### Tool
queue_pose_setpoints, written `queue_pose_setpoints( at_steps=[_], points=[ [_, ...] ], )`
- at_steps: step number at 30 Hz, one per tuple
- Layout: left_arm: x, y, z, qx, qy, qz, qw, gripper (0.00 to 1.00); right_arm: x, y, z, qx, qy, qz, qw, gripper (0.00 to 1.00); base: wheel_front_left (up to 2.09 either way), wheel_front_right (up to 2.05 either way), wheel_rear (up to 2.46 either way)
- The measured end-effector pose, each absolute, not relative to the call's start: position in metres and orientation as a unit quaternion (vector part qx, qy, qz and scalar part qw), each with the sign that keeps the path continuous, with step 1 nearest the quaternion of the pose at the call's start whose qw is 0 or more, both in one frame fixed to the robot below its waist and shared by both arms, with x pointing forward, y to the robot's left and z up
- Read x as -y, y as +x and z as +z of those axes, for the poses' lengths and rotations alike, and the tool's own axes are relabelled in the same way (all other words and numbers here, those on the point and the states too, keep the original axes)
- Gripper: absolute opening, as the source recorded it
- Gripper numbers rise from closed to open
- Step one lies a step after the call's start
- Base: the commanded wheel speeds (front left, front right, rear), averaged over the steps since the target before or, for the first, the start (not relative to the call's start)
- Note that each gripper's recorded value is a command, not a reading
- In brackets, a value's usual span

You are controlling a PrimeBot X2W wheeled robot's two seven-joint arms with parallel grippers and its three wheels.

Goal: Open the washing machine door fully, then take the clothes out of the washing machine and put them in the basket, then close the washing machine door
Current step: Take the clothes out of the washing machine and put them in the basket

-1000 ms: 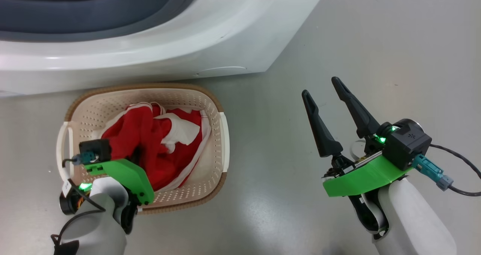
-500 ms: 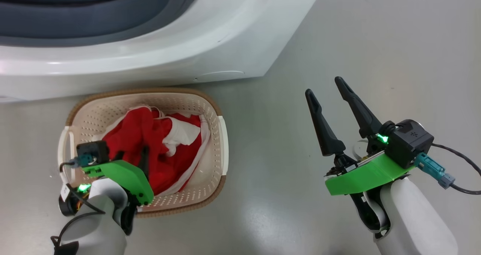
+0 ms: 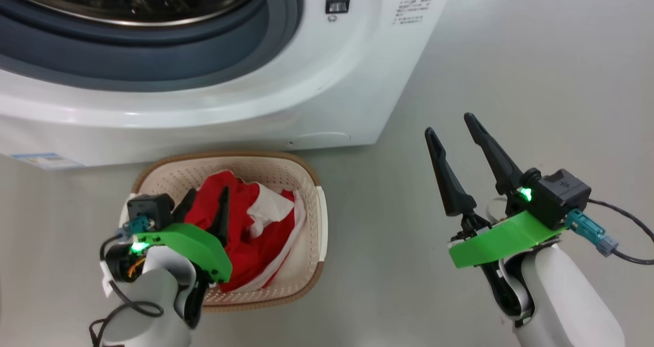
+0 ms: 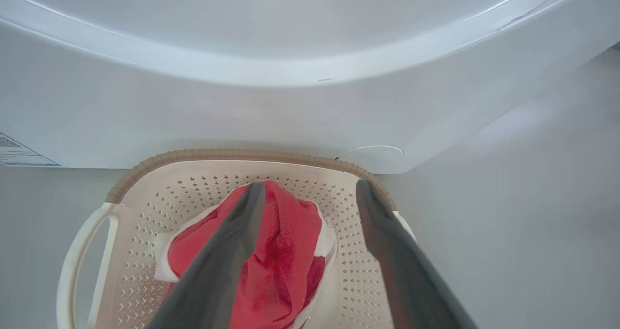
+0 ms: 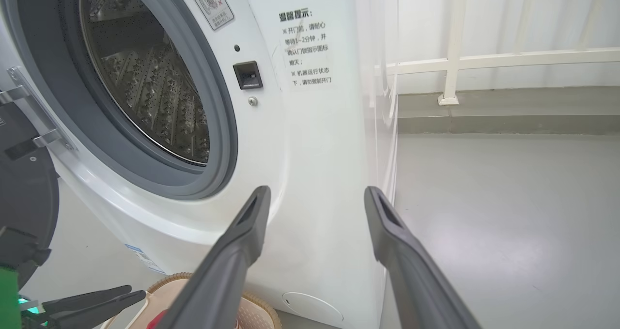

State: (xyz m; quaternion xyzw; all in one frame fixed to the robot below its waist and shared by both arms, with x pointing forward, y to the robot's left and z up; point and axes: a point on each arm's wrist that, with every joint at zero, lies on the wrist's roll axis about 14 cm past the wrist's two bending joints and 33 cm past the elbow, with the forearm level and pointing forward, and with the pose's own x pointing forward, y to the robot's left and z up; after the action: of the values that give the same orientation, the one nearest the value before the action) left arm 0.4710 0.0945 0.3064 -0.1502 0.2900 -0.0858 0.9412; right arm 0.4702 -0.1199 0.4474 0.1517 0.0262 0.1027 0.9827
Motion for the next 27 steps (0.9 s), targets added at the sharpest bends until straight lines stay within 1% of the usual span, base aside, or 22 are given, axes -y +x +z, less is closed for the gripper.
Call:
queue_pose_setpoints(
  at_steps=[2, 7, 11, 12, 16, 23, 27],
  points=[
    [-0.096, 0.474, 0.323, -0.262, -0.143, -0.095, 0.95, 1.0, 0.12, 0.465, 0.451, -0.025, 0.152, 0.101, 0.983, 1.0, 0.0, 0.0, 0.0],
    [-0.107, 0.469, 0.363, -0.195, -0.153, -0.083, 0.965, 1.0, 0.125, 0.453, 0.461, -0.018, 0.152, 0.095, 0.984, 1.0, 0.0, 0.0, 0.0],
    [-0.117, 0.465, 0.405, -0.126, -0.143, -0.077, 0.979, 1.0, 0.123, 0.446, 0.474, -0.006, 0.151, 0.098, 0.984, 1.0, 0.0, 0.0, 0.0],
    [-0.117, 0.465, 0.405, -0.126, -0.143, -0.077, 0.979, 1.0, 0.123, 0.446, 0.474, -0.006, 0.151, 0.098, 0.984, 1.0, 0.0, 0.0, 0.0],
    [-0.129, 0.455, 0.442, -0.066, -0.137, -0.067, 0.986, 1.0, 0.123, 0.437, 0.485, 0.006, 0.15, 0.1, 0.984, 1.0, 0.0, 0.0, 0.0],
    [-0.152, 0.43, 0.49, 0.009, -0.13, -0.041, 0.991, 1.0, 0.128, 0.427, 0.51, 0.037, 0.135, 0.098, 0.985, 1.0, 0.0, 0.0, 0.0],
    [-0.164, 0.418, 0.503, 0.032, -0.123, -0.027, 0.992, 1.0, 0.129, 0.416, 0.511, 0.036, 0.129, 0.097, 0.986, 1.0, 0.0, 0.0, 0.0]
  ],
)
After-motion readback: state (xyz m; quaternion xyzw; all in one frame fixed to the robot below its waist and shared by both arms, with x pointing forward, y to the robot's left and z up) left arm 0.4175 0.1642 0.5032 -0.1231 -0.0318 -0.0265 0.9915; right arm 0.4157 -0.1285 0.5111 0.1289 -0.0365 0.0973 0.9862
